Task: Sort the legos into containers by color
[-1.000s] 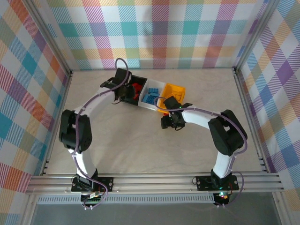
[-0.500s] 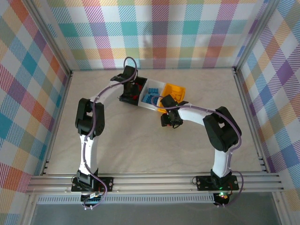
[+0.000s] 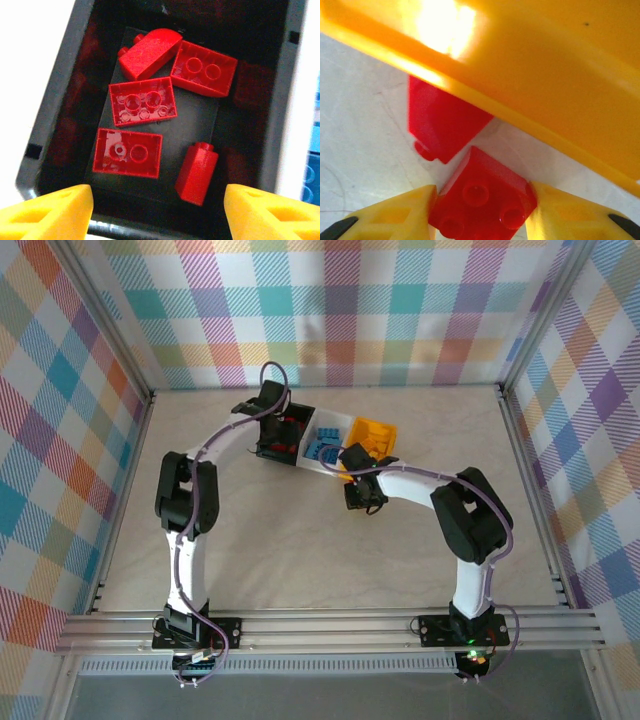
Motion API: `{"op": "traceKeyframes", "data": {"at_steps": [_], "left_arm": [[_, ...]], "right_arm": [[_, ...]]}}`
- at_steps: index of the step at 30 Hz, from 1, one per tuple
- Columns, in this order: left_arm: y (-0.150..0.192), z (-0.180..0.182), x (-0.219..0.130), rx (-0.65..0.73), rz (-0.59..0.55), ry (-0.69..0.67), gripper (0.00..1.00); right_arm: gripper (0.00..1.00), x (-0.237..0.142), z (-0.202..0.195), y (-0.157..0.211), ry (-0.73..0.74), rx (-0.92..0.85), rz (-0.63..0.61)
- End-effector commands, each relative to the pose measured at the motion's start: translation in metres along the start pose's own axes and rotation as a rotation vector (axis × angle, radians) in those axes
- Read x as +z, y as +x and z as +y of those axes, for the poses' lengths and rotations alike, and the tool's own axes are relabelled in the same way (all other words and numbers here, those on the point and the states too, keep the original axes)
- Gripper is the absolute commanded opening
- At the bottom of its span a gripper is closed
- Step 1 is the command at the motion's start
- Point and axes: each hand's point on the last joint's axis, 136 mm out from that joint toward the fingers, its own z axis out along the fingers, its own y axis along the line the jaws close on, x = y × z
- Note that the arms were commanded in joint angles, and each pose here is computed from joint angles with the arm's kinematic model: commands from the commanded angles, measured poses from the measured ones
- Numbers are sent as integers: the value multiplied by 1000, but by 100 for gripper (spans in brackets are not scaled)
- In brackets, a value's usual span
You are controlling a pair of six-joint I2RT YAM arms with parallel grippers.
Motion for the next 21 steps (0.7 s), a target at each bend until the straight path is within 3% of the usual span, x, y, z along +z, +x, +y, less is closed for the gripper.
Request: {"op": "traceKeyframes", "data": {"at_steps": [1, 10, 16, 21], "left_arm": [[-19, -4, -45, -38, -81, 53, 72], [-13, 3, -88, -89, -123, 69, 79], [14, 34, -132, -176, -156, -11, 82], [63, 50, -156, -233, -154, -10, 84]], "right_arm": [[44, -11, 9, 3, -32, -11, -24], [44, -69, 30, 1, -127, -7, -93], [44, -105, 64, -58, -216, -46, -196], [44, -104, 98, -119, -244, -119, -244]]}}
